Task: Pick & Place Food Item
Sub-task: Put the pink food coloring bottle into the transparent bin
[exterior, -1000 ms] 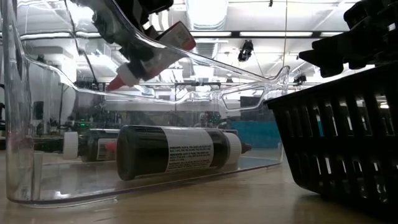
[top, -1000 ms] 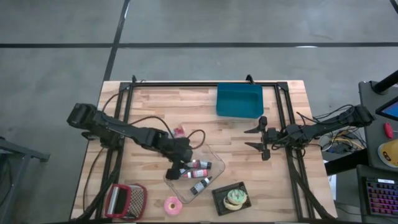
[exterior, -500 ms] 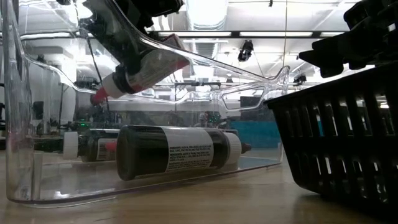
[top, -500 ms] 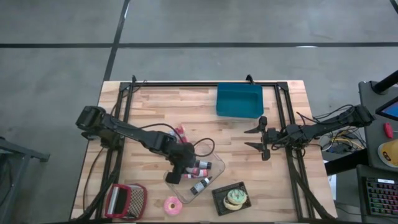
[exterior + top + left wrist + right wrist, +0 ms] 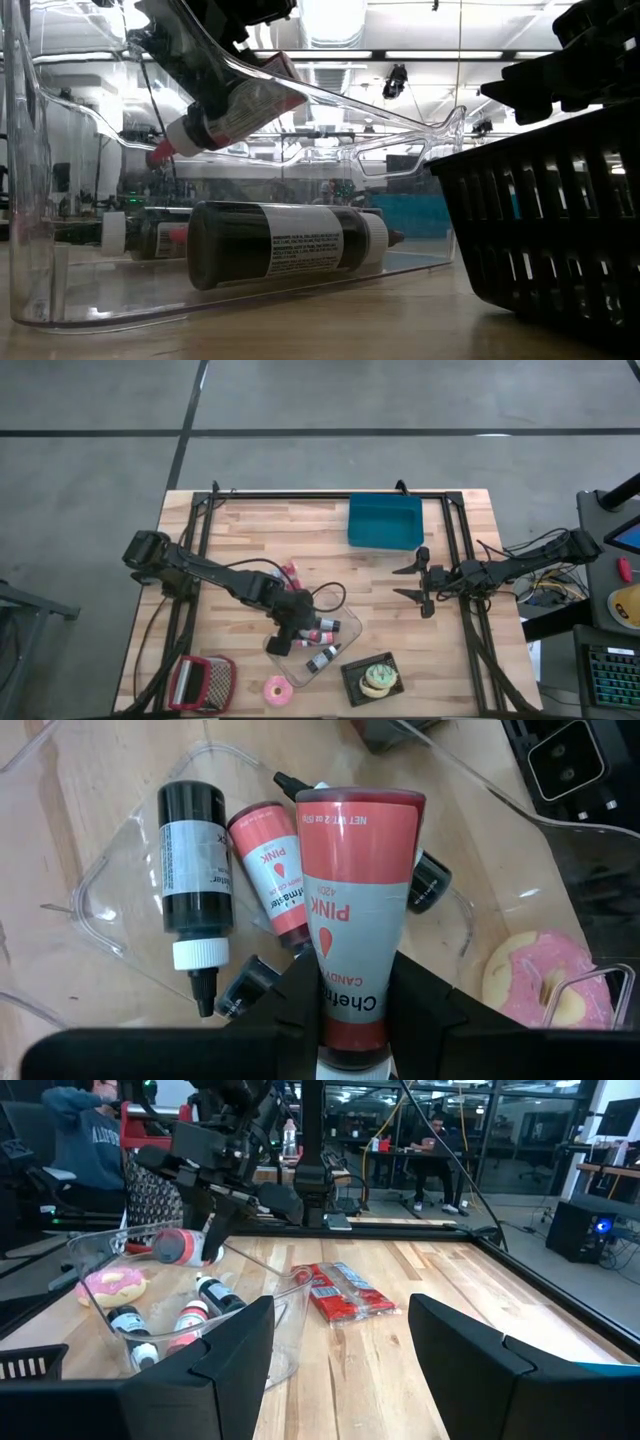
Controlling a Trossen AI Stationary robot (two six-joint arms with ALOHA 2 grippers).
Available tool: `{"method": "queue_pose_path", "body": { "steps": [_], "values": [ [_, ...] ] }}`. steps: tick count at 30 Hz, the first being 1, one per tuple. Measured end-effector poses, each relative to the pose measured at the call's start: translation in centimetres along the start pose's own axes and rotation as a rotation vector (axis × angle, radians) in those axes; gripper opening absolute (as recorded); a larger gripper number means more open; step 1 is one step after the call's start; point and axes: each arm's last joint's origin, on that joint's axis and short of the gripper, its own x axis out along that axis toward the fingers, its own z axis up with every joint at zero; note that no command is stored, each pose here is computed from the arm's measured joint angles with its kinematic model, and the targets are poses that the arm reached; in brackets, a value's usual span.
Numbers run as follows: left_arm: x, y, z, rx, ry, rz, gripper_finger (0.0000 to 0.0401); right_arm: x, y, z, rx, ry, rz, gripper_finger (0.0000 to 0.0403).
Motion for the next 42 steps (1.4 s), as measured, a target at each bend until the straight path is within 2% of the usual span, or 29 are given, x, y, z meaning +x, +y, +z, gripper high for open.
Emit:
{"method": "queue_pose_path", "body": {
  "steps": [9, 17, 32, 37, 42],
  "values": [
    [0.0, 0.0, 0.0, 0.000, -0.003, -0.001, 0.0083, 0.0, 0.0, 0.0, 0.000, 0.000, 0.000, 0.0226],
    [0.6, -0.3, 0.0, 0.014, 0.016, -0.063, 0.0083, 0.0, 0.0, 0.0, 0.000, -0.001, 0.000, 0.0226],
    [1.2, -0.5, -0.4, 0.015, 0.044, -0.085, 0.0083, 0.0, 0.0, 0.0, 0.001, -0.003, 0.000, 0.0226],
    [2.4, -0.6, -0.3, 0.010, 0.044, -0.136, 0.0083, 0.0, 0.0, 0.0, 0.001, -0.003, -0.001, 0.0226],
    [3.6, -0.4, -0.5, 0.000, 0.078, -0.140, 0.0083, 0.0, 0.0, 0.0, 0.001, -0.004, -0.001, 0.0226]
  ]
}}
